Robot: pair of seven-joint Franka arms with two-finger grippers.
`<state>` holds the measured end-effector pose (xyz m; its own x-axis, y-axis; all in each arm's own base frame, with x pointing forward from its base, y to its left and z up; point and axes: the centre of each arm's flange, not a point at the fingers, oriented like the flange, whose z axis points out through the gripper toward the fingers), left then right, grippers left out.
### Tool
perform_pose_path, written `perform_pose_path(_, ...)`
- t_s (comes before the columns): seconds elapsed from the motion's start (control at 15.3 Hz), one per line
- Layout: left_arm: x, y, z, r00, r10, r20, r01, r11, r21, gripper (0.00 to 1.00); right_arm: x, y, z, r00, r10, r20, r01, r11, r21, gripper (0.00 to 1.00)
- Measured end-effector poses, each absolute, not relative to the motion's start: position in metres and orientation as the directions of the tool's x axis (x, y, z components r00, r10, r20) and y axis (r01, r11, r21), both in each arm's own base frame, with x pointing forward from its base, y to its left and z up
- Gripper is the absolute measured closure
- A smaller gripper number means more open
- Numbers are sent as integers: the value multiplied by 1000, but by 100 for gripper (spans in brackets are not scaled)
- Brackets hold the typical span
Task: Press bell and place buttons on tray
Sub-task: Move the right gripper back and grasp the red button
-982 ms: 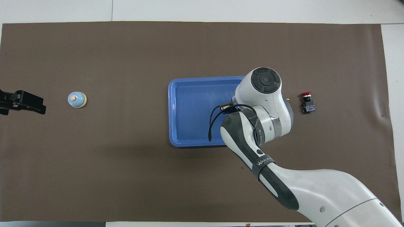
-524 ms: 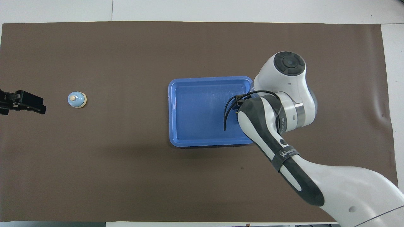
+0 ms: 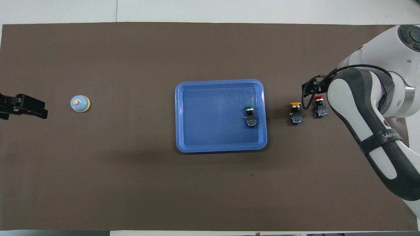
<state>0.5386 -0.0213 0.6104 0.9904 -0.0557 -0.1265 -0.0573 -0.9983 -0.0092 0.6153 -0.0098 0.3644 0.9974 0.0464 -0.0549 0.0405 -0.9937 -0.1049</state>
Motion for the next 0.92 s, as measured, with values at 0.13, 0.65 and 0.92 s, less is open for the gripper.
perform_pose_path(0.13, 539, -21, 610, 990, -56, -126, -57, -998, -9, 0, 605, -23, 346, 997, 57, -44, 53, -993, -102, 0)
perform_pose_path(0.65, 539, -21, 610, 990, -56, -126, -57, -998, -9, 0, 577, -36, 297, 1000, 27, -7, 27, -996, -83, 0)
perform_pose_path(0.92, 539, -21, 610, 990, -56, -126, -57, -998, -9, 0, 573, -35, 287, 999, 26, 28, 28, -997, -73, 18)
